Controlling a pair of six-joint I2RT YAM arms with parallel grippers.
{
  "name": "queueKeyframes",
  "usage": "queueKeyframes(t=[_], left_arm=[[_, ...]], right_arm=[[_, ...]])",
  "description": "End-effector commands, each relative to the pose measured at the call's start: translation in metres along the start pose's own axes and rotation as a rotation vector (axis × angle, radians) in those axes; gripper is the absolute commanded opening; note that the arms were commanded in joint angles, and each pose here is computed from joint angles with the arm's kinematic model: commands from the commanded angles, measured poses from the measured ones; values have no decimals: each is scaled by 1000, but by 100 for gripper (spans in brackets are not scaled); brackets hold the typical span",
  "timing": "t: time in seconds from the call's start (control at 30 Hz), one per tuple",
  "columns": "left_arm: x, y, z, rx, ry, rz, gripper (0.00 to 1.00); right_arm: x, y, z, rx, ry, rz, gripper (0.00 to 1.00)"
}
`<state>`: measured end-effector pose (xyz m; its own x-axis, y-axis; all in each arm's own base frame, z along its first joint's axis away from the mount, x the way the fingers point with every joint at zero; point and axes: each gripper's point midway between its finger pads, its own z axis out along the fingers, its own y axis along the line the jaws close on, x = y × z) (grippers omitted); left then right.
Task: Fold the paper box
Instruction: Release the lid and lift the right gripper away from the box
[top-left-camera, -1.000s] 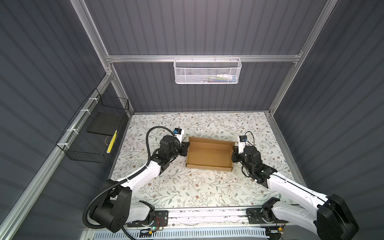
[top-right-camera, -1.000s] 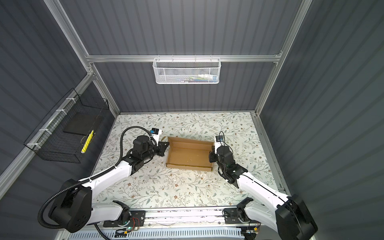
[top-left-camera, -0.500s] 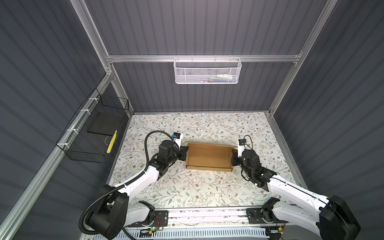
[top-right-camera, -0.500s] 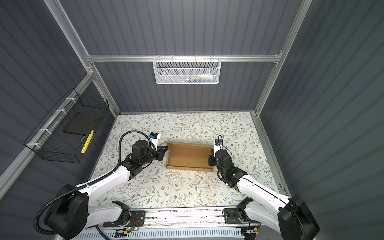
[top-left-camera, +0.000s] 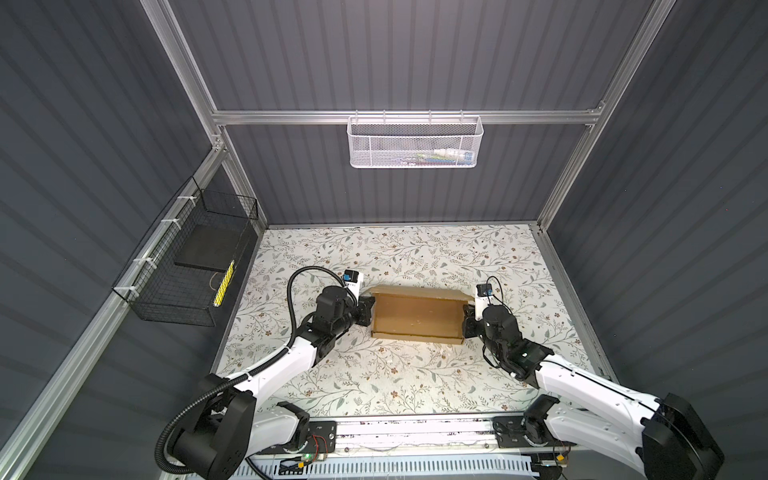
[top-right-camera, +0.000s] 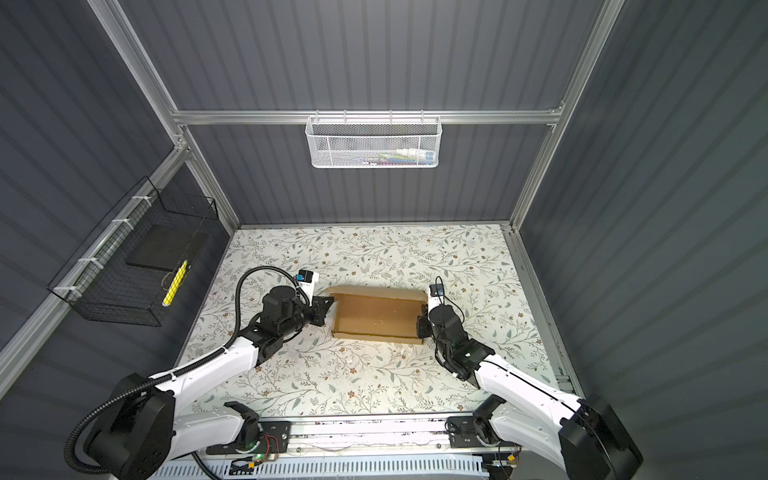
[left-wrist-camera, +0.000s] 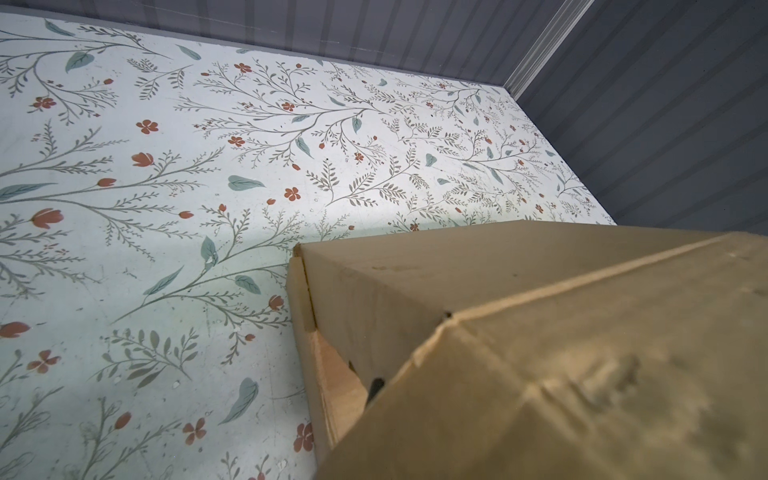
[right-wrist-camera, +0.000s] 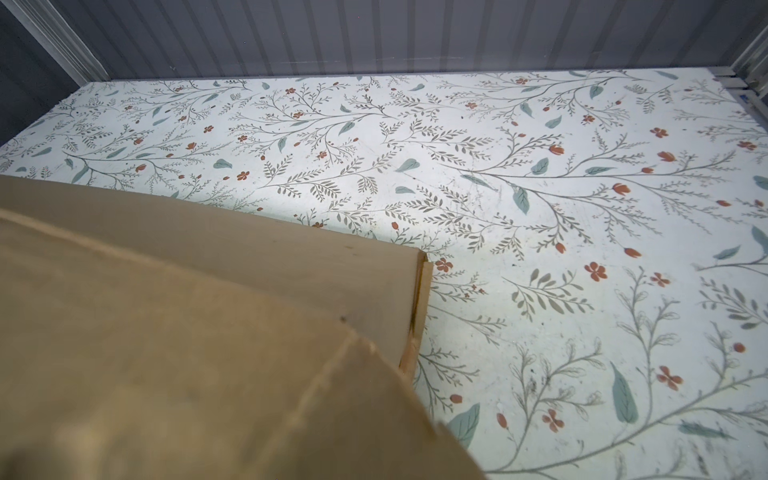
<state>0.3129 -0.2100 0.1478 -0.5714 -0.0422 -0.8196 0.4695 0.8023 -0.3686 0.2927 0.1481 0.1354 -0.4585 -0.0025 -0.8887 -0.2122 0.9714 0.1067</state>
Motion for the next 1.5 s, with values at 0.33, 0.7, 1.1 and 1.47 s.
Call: queueKeyframes(t=[0.33,0.7,1.1,1.47], left_arm=[[7,-1,-1,-5,3,-5,0],[8,0,-1,-17,4,3,0],[8,0,3,-24,8,11,0],[8,-2,6,-22,10,13,0]], right_arm=[[11,-5,-6,21,21,5,22],[12,-7,-18,8,-7,35,38],[0,-18,-54,-3,-107,106,43],[-47,-20,-83,-4,-220,102,45]])
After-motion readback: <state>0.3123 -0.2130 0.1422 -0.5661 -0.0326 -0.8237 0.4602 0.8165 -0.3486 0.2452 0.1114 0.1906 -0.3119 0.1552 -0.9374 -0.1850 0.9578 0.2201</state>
